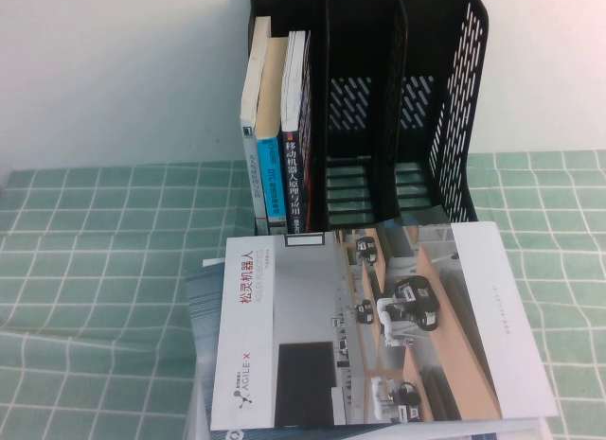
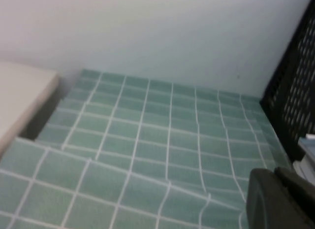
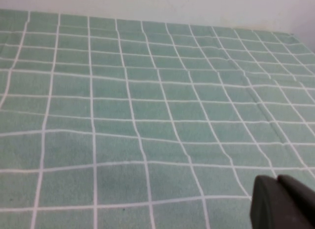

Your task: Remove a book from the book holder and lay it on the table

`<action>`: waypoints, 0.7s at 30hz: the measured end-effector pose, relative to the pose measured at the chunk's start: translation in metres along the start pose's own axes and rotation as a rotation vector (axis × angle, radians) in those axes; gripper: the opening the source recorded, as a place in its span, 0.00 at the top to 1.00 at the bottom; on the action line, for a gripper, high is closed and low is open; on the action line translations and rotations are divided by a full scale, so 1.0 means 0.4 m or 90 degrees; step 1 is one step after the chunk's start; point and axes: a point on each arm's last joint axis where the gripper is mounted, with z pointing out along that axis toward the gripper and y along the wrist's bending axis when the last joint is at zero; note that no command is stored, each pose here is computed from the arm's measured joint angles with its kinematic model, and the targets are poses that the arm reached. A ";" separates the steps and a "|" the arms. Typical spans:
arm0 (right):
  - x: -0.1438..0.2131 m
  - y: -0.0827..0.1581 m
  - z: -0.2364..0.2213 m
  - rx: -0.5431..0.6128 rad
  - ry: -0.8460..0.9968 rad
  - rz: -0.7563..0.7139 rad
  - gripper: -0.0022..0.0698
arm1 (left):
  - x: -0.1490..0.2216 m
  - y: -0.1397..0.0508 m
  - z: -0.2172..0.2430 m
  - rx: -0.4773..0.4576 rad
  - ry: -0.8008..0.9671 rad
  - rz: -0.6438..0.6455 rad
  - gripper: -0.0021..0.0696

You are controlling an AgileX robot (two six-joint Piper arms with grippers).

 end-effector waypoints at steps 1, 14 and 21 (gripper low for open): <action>0.001 0.000 0.000 0.000 0.003 -0.003 0.97 | 0.013 0.002 0.006 0.002 0.008 -0.007 0.98; 0.001 0.009 0.000 -0.029 0.001 -0.006 0.97 | 0.103 0.020 0.044 0.006 0.036 -0.039 0.97; -0.001 0.022 -0.001 -0.079 -0.008 -0.049 0.97 | 0.116 0.020 0.043 0.004 0.070 -0.060 0.97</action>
